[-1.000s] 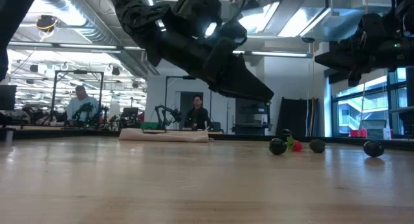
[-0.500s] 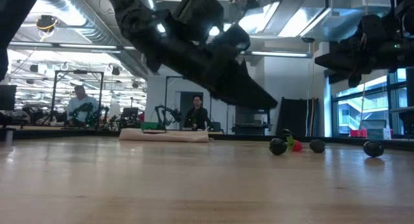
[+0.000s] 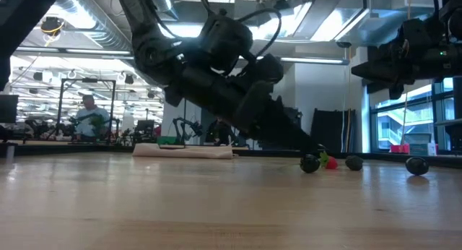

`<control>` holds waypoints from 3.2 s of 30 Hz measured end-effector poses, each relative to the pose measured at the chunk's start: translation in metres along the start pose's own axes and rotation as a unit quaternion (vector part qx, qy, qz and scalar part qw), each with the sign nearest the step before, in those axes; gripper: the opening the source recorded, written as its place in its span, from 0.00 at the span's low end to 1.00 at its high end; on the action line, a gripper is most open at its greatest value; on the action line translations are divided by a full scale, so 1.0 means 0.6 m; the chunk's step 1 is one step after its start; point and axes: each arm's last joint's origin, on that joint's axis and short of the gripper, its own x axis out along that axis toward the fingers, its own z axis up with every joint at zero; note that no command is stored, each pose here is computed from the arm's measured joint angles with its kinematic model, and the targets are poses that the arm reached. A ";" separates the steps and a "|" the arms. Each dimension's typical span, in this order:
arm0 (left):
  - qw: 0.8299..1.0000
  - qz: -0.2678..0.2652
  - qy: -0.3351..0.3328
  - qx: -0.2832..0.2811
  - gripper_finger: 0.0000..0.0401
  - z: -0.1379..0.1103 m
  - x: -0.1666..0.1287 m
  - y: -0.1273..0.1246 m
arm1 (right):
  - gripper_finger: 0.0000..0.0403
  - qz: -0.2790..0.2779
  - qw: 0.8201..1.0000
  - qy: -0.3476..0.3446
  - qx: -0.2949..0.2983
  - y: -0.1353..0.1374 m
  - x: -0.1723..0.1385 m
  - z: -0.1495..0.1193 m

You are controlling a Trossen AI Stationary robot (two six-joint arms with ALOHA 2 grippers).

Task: Pick and placing Produce into tupperware
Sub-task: Put the left black cherry into the transparent bin

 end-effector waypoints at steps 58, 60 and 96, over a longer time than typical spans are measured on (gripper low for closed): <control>0.999 0.015 0.009 -0.052 0.43 -0.028 0.055 0.006 | 0.03 0.000 1.000 -0.001 -0.002 0.000 0.000 0.000; 0.998 0.017 0.010 -0.052 0.38 -0.029 0.055 0.007 | 0.03 0.000 1.000 -0.001 -0.002 0.000 0.000 0.000; 0.986 -0.038 0.135 -0.086 0.22 -0.001 0.001 0.039 | 0.03 0.001 1.000 0.000 0.009 0.000 0.000 0.000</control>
